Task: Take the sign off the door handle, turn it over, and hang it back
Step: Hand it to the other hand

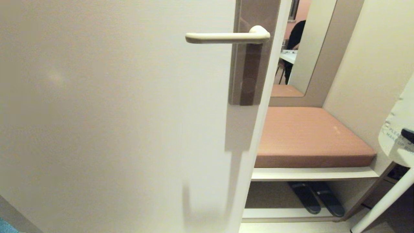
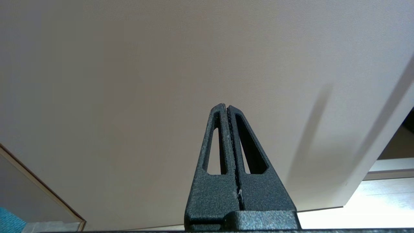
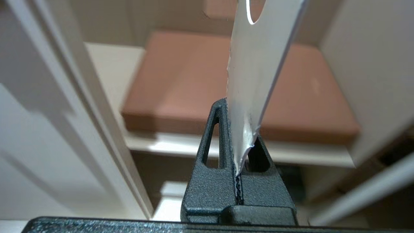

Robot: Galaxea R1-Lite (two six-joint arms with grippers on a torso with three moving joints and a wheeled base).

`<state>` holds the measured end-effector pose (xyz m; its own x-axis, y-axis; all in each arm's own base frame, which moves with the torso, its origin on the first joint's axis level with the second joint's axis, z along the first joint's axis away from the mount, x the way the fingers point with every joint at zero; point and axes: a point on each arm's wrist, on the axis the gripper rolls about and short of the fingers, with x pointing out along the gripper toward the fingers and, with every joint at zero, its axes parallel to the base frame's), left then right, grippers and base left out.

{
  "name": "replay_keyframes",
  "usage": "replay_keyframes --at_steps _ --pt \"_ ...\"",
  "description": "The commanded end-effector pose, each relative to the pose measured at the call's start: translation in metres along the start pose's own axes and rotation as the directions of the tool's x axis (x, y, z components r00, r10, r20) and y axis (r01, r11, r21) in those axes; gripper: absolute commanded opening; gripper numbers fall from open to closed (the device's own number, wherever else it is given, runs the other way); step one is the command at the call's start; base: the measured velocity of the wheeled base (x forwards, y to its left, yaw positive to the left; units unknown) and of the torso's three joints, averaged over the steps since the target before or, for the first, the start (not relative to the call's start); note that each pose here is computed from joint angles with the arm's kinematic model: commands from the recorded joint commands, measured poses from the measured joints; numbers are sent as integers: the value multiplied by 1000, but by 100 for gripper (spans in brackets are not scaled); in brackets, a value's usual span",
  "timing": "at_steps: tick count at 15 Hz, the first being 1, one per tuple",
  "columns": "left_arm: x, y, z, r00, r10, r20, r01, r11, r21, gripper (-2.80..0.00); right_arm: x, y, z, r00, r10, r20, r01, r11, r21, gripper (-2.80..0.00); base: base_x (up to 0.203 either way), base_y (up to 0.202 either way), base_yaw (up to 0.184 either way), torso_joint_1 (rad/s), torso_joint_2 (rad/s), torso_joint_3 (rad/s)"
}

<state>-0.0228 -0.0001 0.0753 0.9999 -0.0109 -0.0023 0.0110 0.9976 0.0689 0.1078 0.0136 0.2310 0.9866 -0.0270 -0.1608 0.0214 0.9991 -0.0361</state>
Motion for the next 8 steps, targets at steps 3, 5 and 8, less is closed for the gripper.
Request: replay_keyframes --at_steps 3,5,8 --pt "0 0 0 1000 0 1 0 1000 0 -280 -47 -12 -70 997 -73 -6 73 997 13 -280 0 0 0 0 0 0" --pt "0 0 0 1000 0 -1 0 1000 0 -280 -62 -14 -105 996 -90 -8 90 996 16 -280 0 0 0 0 0 0" --pt "0 0 0 1000 0 -1 0 1000 0 -280 -78 -14 -143 996 -76 36 76 997 13 -280 0 0 0 0 0 0"
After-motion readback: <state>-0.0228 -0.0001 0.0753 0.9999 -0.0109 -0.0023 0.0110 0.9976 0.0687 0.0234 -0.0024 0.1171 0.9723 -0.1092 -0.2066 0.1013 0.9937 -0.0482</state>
